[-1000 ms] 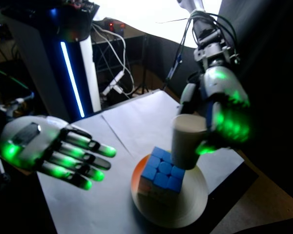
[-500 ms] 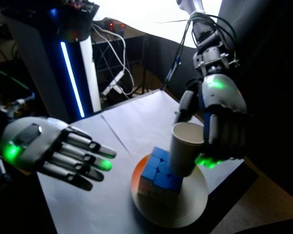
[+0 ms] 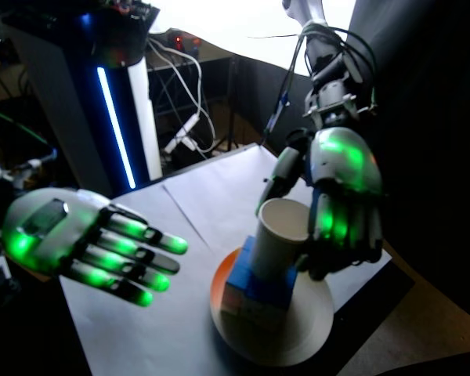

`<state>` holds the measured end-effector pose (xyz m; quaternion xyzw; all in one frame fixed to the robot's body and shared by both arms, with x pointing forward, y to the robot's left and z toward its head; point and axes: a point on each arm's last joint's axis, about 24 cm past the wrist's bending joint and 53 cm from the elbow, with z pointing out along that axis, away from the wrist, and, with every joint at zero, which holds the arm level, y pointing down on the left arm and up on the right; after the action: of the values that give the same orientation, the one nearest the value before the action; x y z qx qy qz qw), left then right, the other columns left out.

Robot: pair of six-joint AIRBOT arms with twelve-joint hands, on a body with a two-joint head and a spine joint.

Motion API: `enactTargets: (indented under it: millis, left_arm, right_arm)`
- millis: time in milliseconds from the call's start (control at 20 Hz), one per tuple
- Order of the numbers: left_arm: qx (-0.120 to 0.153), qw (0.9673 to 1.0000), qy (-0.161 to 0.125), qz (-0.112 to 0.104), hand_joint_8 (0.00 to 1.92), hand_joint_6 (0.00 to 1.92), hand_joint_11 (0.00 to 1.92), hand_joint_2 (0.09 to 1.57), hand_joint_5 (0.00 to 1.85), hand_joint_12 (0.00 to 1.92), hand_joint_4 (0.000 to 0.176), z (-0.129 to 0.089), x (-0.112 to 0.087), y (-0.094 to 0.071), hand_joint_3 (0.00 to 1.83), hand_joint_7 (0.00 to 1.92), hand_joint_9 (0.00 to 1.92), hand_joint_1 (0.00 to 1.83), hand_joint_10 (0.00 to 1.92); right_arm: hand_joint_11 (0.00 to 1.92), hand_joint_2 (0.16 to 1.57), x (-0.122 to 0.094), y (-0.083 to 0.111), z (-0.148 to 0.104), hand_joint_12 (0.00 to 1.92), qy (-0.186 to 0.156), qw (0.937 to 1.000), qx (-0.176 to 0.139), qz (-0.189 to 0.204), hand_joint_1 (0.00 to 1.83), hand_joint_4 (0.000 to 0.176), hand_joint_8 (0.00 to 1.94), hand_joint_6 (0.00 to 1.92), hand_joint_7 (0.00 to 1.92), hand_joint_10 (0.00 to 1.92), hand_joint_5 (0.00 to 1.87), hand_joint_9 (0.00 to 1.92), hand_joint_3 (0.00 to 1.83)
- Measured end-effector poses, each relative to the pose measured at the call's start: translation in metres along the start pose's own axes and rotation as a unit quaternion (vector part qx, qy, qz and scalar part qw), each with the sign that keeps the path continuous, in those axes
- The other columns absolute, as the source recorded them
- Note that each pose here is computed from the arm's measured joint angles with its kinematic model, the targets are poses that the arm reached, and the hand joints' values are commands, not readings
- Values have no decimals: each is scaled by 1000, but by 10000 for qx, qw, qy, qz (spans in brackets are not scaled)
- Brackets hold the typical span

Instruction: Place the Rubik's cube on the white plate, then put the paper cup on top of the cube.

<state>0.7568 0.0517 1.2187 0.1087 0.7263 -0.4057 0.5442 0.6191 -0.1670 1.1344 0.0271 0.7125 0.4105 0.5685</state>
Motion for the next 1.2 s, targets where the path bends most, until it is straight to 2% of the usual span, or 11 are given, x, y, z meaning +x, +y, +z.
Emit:
enactTargets:
  millis: [250, 450, 550, 700, 850, 900, 1000, 1050, 1100, 1150, 1200]
  left_arm:
    - [-2, 10000, -2, -7, 0, 0, 0, 1043, 0, 1920, 123, 1, 0, 0, 0, 0, 0, 473, 2]
    - [7, 10000, -11, -33, 0, 0, 0, 958, 0, 1839, 153, 1, 0, 0, 0, 0, 0, 440, 0]
    - [91, 9998, -84, -127, 0, 0, 0, 985, 0, 1158, 176, -6, -6, -2, 0, 0, 0, 441, 0]
    - [215, 9993, -304, 92, 0, 0, 0, 980, 0, 928, 163, -25, -19, -10, 0, 0, 0, 353, 0]
    - [375, 9974, -619, 13, 0, 0, 0, 1024, 0, 8, 167, -47, -40, -14, 9, 0, 0, 368, 0]
    - [401, 9964, -752, 42, 0, 0, 0, 1039, 0, 0, 140, -58, -48, -15, 13, 0, 0, 368, 0]
    - [483, 9945, -902, 226, 0, 0, 0, 1031, 0, 0, 129, -69, -54, -23, 8, 0, 0, 362, 0]
    - [547, 9935, -966, 233, 0, 0, 0, 1054, 0, 383, 151, -74, -55, -26, 0, 0, 0, 278, 0]
    - [597, 9926, -1036, 227, 0, 0, 0, 1096, 0, 1384, 155, -83, -55, -28, 5, 2, 56, 253, 21]
    - [587, 9922, -1070, 236, 0, 0, 0, 1119, 0, 1296, 169, -87, -55, -26, 4, 0, 10, 305, 3]
    - [561, 9915, -1165, 174, 0, 0, 0, 1134, 0, 1400, 176, -96, -57, -22, 3, 0, 0, 278, 0]
  right_arm:
    - [0, 1256, 0, 0, 0, 950, 4, 10000, 1, -2, 538, 0, 4, 0, 72, 378, 0, 11, 0]
    - [0, 1242, 0, 0, 0, 1003, 3, 10000, 2, -1, 470, 20, 0, 0, 64, 392, 0, 41, 0]
    - [0, 1263, 0, 0, 0, 940, 4, 10000, 1, -4, 591, 0, 0, 0, 52, 386, 0, 0, 2]
    - [0, 1254, 0, -1, -1, 942, 5, 10000, 25, 7, 499, 0, 3, 0, 51, 374, 0, 30, 0]
    - [0, 1258, -1, -1, -2, 982, -1, 10000, 25, 2, 500, 0, 0, 0, 40, 373, 0, 2, 0]
    - [0, 1258, -1, 1, -2, 1043, 2, 10000, 10, 6, 507, 0, 4, 0, 38, 381, 0, 14, 0]
    - [0, 1252, -3, 4, -4, 947, -13, 10000, -21, -21, 490, 4, 0, 0, 0, 302, 0, 0, 0]
    - [0, 1266, -9, 7, -6, 872, -81, 9999, -65, -36, 484, 27, 0, 0, 0, 290, 0, 0, 3]
    - [0, 1282, -19, 13, -8, 813, -226, 9995, -192, -107, 421, 63, 0, 0, 0, 280, 0, 1, 5]
    - [0, 1278, -24, 15, -8, 812, -304, 9992, -223, -118, 402, 76, 0, 0, 0, 279, 0, 9, 2]
    - [0, 1304, -35, 16, -11, 766, -465, 9985, -242, -129, 375, 41, 0, 0, 0, 199, 0, 9, 6]
